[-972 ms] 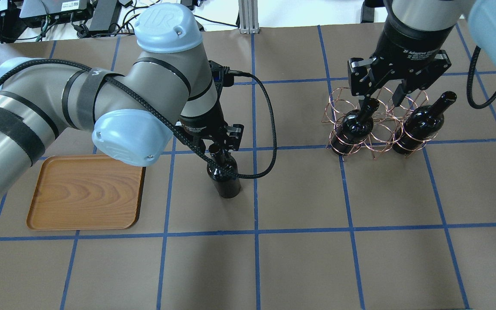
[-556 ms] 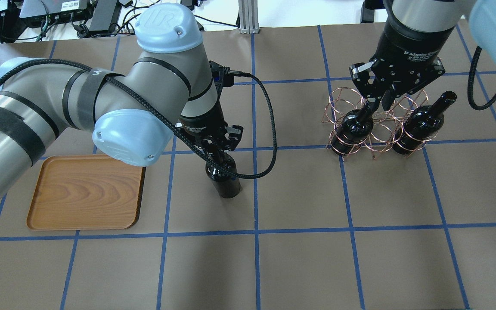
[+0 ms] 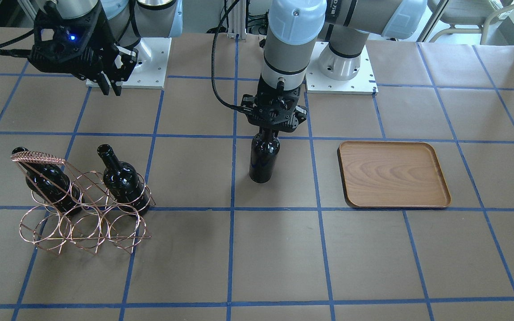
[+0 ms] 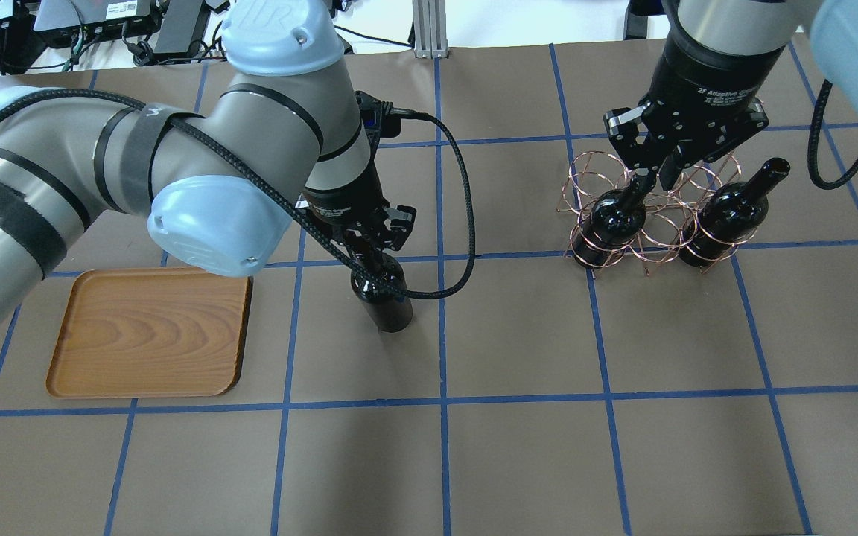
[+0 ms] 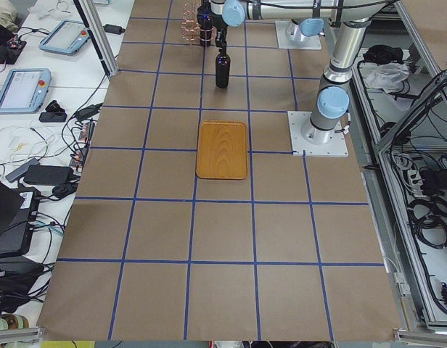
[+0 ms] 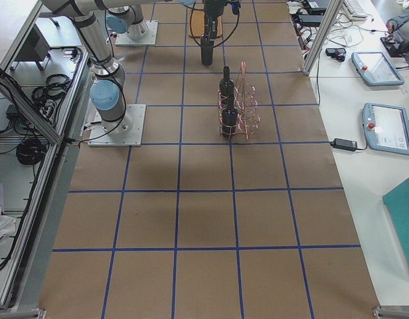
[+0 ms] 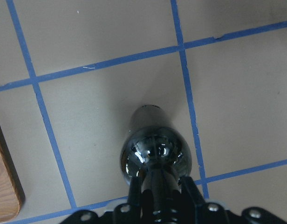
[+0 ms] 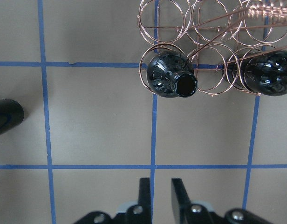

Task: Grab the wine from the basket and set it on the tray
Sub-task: 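Lift the bottle with the left gripper and carry it over the tray, then lay the bottle down on the tray and open the left gripper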

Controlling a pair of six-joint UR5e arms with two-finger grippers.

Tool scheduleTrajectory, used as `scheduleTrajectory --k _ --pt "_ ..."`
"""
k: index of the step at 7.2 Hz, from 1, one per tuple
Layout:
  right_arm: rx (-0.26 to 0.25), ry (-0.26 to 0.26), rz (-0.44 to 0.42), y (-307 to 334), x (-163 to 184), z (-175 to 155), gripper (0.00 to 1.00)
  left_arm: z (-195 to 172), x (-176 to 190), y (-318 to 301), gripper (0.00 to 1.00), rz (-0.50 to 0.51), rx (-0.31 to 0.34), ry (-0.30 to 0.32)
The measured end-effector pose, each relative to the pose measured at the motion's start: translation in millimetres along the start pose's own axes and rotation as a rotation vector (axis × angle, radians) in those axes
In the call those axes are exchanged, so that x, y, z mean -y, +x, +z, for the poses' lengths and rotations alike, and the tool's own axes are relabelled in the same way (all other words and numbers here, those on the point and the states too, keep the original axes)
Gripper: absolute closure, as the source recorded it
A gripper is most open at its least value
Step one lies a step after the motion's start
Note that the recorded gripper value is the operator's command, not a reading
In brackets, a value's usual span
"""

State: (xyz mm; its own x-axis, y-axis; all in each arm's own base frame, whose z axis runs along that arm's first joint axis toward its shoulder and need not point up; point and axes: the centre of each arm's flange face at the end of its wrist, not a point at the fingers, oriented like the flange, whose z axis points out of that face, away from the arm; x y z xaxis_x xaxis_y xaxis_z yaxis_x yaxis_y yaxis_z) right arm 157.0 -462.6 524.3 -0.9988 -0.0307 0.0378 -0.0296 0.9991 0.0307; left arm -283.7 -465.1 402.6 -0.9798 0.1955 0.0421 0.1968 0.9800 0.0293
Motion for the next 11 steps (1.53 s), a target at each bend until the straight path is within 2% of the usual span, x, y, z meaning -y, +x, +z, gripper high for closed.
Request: scheduleTrajectory --k 1,3,5,6,7,9,11 --pt "-0.003 0.001 -0.001 0.3 -0.1 -0.2 1.0 -15.2 5.2 -13.1 1.0 -0.011 0.012 -0.001" --pt "-0.013 -0.004 -0.003 1.3 -0.8 0.2 1.0 -44.4 15.4 -70.4 1.0 -0.053 0.038 -0.004" --pt "-0.014 -0.006 -0.005 1.4 -1.0 0.3 1.0 -57.3 18.8 -146.1 1.0 -0.062 0.115 -0.014" --pt "-0.012 -0.007 -0.005 1.2 -1.1 0.4 0.83 -58.8 17.7 -179.6 1.0 -0.065 0.143 -0.027" --pt "-0.007 -0.009 -0.004 0.7 -1.2 0.7 0.48 -57.7 14.9 -210.8 1.0 -0.065 0.149 -0.042" --pt "0.0 -0.011 0.003 -0.1 0.7 3.0 0.41 -45.5 3.5 -263.2 1.0 -0.052 0.135 -0.078" --pt "0.0 -0.015 0.007 -0.2 1.1 4.1 0.4 -28.6 -13.2 -307.7 1.0 -0.082 0.106 -0.107"
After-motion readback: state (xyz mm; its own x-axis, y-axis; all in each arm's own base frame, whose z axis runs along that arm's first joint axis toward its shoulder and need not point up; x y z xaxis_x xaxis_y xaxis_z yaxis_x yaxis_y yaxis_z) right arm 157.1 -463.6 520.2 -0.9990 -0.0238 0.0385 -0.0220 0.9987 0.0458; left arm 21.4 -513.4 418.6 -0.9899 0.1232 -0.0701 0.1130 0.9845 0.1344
